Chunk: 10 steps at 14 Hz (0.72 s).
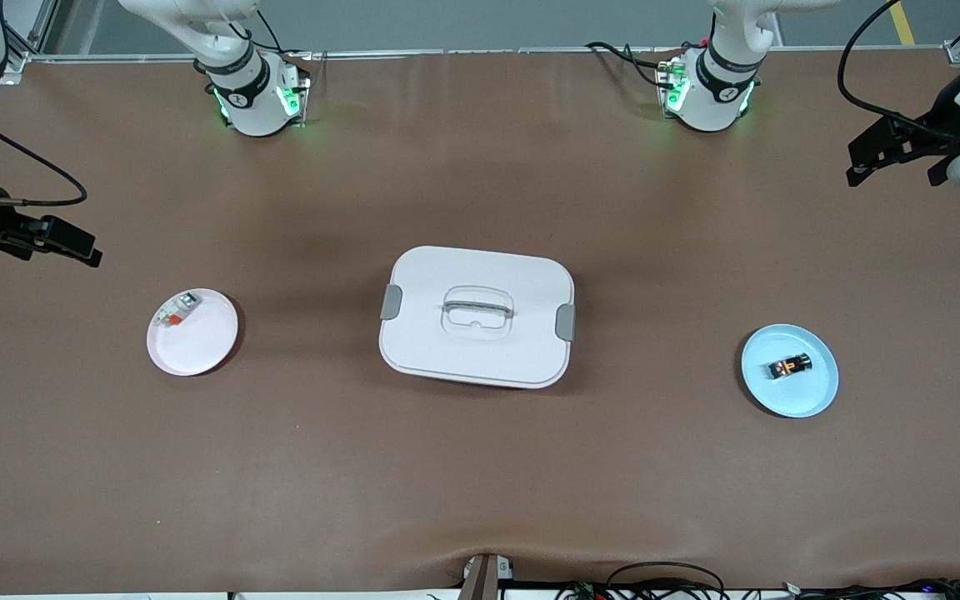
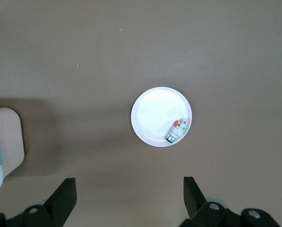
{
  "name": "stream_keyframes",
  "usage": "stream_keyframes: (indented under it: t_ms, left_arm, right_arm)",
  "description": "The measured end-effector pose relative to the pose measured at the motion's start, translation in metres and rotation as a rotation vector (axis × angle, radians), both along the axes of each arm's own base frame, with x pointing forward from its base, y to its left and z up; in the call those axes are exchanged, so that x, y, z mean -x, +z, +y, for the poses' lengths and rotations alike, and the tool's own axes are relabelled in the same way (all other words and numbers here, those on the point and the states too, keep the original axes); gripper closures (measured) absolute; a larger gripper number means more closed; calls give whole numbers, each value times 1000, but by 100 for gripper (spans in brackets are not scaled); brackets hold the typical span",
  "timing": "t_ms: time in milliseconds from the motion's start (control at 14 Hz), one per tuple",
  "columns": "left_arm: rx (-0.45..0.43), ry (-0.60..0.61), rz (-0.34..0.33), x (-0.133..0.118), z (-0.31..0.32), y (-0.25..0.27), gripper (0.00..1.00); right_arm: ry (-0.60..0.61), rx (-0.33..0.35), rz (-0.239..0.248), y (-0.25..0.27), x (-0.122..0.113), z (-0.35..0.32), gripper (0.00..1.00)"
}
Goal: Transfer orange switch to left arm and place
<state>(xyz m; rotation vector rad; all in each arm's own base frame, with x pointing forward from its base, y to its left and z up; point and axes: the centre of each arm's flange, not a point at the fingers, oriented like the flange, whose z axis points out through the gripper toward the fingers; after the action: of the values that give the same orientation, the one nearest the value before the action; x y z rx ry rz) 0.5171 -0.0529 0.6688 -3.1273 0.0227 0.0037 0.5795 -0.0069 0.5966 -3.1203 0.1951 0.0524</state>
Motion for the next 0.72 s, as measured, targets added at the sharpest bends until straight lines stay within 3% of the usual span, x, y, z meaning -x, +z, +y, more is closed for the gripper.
stream_keyframes:
  t_ms: [716]
  left_arm:
    - [-1,1,6,1,1,0,0]
  right_arm:
    - [1,0,-1,0,0,1,0]
